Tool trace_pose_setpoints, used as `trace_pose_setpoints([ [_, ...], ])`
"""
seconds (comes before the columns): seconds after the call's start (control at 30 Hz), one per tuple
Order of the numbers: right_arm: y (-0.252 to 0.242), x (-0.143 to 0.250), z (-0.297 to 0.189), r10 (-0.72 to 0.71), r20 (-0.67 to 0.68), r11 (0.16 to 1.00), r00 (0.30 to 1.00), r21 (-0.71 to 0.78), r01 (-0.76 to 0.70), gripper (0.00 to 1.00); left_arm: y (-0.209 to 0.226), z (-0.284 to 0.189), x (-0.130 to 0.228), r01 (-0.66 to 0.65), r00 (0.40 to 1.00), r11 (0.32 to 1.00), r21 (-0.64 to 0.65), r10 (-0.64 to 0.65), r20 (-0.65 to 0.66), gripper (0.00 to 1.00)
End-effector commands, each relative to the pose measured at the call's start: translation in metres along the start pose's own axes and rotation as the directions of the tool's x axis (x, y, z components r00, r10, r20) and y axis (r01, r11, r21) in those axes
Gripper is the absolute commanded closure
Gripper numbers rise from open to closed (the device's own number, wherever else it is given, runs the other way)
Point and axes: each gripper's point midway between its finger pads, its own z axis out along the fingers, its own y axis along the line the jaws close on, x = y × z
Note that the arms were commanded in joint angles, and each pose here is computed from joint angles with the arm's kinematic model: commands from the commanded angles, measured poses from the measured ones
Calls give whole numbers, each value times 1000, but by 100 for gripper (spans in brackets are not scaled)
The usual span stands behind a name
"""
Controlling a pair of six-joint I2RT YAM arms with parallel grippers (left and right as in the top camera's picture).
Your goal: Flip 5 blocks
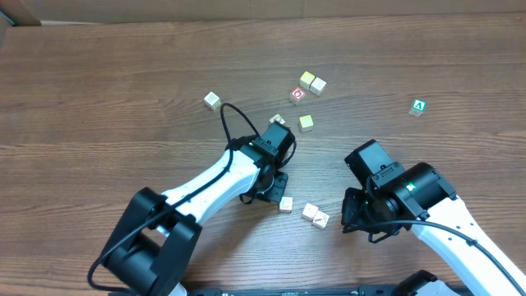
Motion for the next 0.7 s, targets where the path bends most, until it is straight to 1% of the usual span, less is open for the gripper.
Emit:
trace_pose_setpoints([
  [0.0,-4,1,8,19,-5,1000,1000,7,-19,96,-11,18,6,-12,998,998,68,16,-52,92],
  [0.1,0,0,9,18,-2,1000,1000,-7,-18,96,-19,24,8,-20,997,995,100,27,-69,92],
  [0.43,13,-15,15,15,36,999,999,-48,-13,96,-37,29,20,-70,992,991,118,82,-97,91],
  [0.67,17,-22,32,27,5,999,1000,-17,-27,96,-35,29,22,-32,993,995,98,43,-107,92],
])
